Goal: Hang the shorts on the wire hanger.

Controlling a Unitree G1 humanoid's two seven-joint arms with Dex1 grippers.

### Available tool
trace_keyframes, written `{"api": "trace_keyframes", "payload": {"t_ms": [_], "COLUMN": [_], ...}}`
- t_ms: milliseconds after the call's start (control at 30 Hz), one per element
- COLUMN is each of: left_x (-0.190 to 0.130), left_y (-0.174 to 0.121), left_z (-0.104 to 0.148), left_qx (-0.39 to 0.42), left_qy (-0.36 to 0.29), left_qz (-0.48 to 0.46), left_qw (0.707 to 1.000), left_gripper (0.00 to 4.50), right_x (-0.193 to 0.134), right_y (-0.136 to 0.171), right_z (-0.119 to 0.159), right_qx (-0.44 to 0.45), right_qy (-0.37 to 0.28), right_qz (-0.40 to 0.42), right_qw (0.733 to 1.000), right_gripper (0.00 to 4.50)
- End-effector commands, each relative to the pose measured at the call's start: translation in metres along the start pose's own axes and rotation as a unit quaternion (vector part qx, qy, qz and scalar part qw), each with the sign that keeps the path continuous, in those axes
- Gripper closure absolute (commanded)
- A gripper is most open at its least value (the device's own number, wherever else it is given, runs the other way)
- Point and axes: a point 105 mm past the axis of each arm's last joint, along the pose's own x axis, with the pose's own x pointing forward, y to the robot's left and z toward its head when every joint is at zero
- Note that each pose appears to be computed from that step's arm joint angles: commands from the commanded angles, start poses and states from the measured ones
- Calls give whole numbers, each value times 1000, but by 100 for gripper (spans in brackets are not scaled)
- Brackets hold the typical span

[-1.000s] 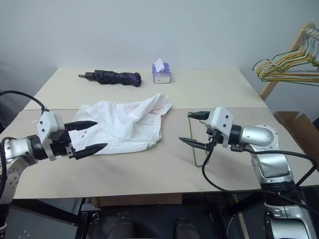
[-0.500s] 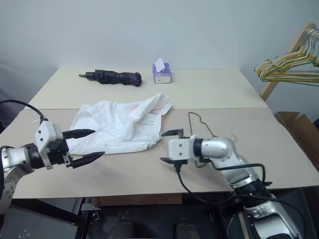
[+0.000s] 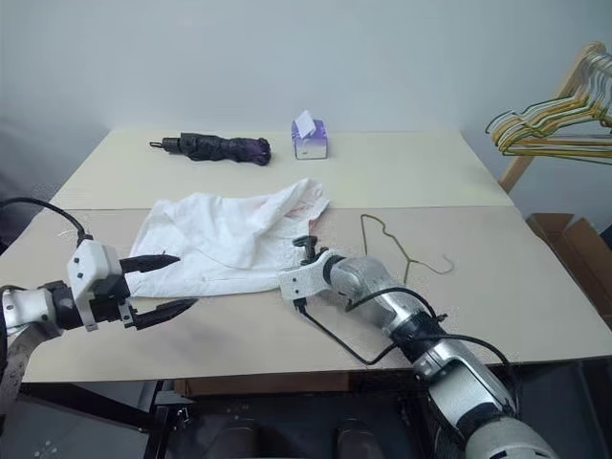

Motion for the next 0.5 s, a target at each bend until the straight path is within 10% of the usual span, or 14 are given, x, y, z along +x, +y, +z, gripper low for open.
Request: {"api": "trace_keyframes", "payload": {"t_ms": [33, 367, 500], "left_x": [-1, 3, 1], "left_y": [2, 0, 6], "left_z": [8, -3, -18], "left_qx": [24, 44, 86], "left_qy": [-9, 18, 63], "left_qz": [5, -7, -10], "left_qw": [1000, 999, 994], "left_gripper": [0, 0, 0], "right_x": [8, 0, -9], "right_y": [-9, -8, -9], "right_z": [8, 1, -2], "right_qx": [-17, -37, -40], "right_qy": [-14, -15, -17], "right_qz": [-14, -15, -14], "right_qw": [1000, 999, 999], "right_gripper": [91, 427, 448]}}
